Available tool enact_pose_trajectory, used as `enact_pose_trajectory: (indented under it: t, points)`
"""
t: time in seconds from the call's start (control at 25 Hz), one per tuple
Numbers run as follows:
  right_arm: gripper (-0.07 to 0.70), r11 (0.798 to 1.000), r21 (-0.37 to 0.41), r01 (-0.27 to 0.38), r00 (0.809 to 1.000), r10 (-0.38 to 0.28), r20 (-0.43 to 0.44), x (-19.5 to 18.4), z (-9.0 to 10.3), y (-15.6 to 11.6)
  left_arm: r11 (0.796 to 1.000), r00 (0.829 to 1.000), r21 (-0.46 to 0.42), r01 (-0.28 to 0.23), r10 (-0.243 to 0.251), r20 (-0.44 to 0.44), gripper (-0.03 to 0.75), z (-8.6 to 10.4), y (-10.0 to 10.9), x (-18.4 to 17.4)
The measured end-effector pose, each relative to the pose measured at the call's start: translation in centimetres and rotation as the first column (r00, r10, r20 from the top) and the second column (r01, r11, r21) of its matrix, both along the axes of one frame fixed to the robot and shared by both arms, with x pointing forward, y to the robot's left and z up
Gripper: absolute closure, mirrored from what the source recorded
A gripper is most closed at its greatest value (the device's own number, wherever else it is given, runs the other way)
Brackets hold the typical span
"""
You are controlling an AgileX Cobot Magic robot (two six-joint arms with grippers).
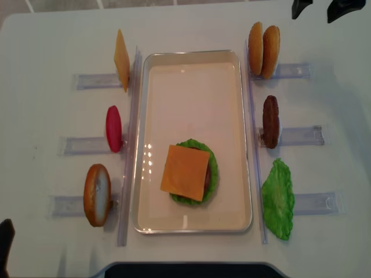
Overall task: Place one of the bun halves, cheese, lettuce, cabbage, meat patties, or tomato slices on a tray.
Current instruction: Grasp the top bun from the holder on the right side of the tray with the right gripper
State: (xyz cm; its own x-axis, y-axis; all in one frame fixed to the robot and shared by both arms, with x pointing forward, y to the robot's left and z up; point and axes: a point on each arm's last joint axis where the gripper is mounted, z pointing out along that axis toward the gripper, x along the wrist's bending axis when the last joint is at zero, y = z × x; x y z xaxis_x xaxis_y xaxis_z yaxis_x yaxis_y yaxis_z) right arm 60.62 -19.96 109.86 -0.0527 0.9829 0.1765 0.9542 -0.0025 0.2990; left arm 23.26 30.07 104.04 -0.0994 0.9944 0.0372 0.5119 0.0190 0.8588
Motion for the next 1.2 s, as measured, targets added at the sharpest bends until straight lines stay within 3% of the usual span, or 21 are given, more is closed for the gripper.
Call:
enact_pose_trajectory:
  t: [0.2,0.44,0.68,1.2]
  points:
    - [0.097,1.000,0.002,-0.022,1.000,0.022,-0.011,-1.4,0.0,4.2,1.000,1.000,0.000,0.000,0.000,0.000,0.181,0.0,0.0,0.0]
    - [0.097,0.999,0.000,-0.033,0.999,0.033,0.001,-2.7,0.0,7.3,1.000,1.000,0.000,0.000,0.000,0.000,0.181,0.0,0.0,0.0]
    - [0.097,1.000,0.018,-0.021,0.997,0.019,0.071,-2.1,0.0,7.9,1.000,1.000,0.000,0.000,0.000,0.000,0.181,0.0,0.0,0.0]
    - [0.097,1.000,0.003,-0.002,0.998,0.002,0.058,0.8,-4.2,8.4,1.000,1.000,0.000,0.000,0.000,0.000,0.181,0.0,0.0,0.0]
